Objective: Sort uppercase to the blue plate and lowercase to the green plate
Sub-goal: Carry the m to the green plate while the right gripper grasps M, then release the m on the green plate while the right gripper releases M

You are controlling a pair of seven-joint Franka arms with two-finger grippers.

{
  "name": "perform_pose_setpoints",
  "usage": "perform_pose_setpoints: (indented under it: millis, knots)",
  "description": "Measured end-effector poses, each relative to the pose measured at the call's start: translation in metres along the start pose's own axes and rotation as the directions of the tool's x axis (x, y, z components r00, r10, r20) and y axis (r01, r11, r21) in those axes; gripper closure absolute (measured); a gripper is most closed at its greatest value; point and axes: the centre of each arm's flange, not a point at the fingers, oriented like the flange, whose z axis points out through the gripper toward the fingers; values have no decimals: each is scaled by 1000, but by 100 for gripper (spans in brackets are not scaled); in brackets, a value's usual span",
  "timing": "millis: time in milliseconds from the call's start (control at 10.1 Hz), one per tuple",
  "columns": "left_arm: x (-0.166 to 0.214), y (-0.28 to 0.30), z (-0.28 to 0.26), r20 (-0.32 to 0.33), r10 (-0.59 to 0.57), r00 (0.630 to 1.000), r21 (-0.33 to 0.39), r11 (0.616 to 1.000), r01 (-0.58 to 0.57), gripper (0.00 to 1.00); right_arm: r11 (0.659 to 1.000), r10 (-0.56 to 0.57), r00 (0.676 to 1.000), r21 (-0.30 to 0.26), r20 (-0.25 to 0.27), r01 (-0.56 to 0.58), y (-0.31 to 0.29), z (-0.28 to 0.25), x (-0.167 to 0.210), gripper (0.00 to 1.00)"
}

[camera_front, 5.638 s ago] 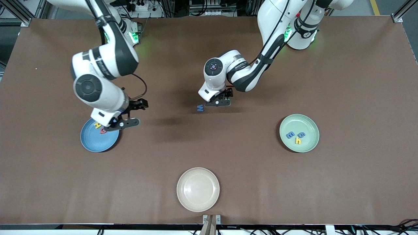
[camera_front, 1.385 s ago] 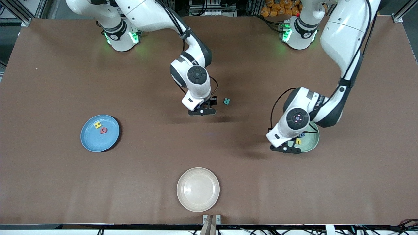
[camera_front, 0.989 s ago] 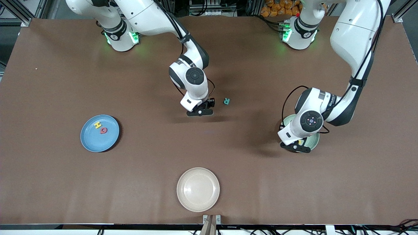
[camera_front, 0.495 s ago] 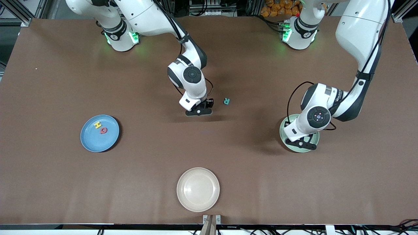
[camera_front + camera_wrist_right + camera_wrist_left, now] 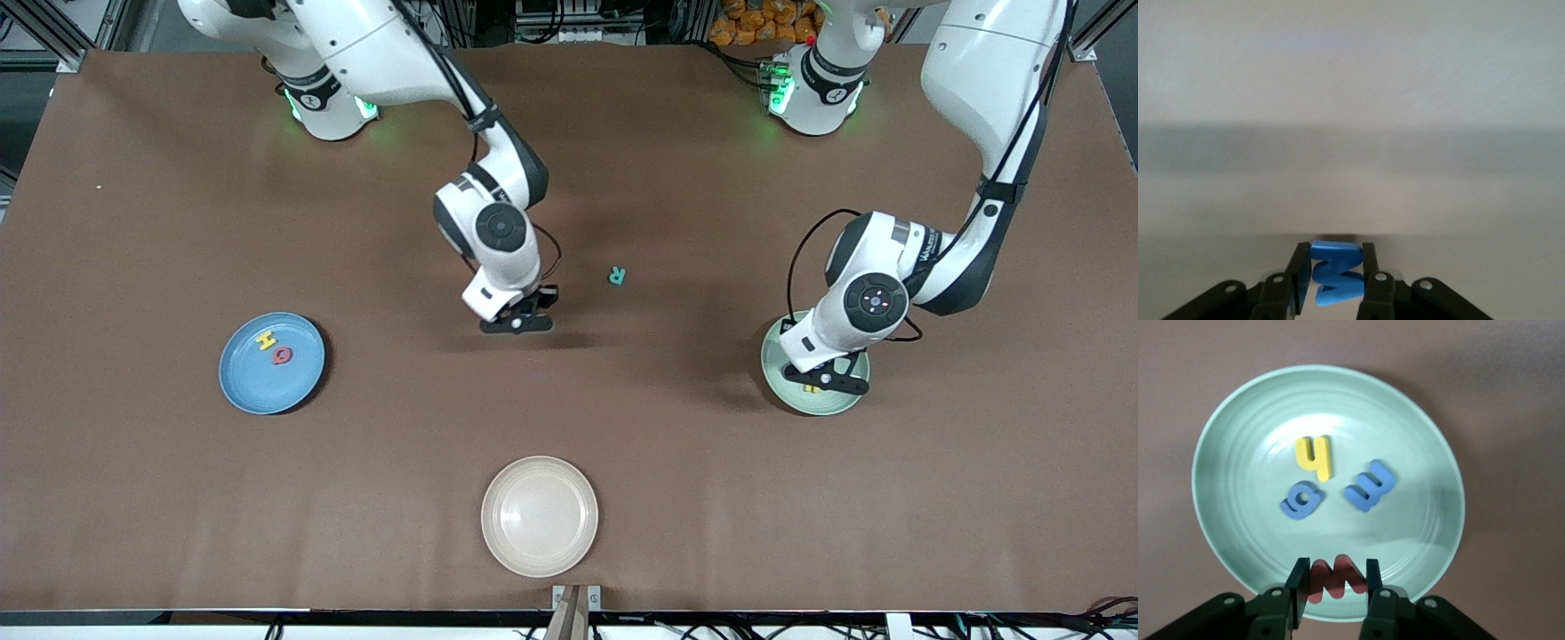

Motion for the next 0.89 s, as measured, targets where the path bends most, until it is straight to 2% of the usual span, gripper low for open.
perform_pose_setpoints:
  millis: [297,495,692,890]
  knots:
    - [-9,2,-2,-14,5,1000,0,1000,-5,62,999,4,993,-36,121,1,97,-68,61,65]
    - [-9,-4,-2,-18,7,1000,-2,1000,-7,62,999,-26,980,-25,196,32,187,-89,95,65]
    - [-9,-21,-1,-18,32,999,-6,999,-32,62,998,-66,972,-9,224,70,292,-83,119,65]
    - [-10,-29,0,-17,32,999,-8,999,-33,62,996,-91,964,13,251,90,374,-63,126,65]
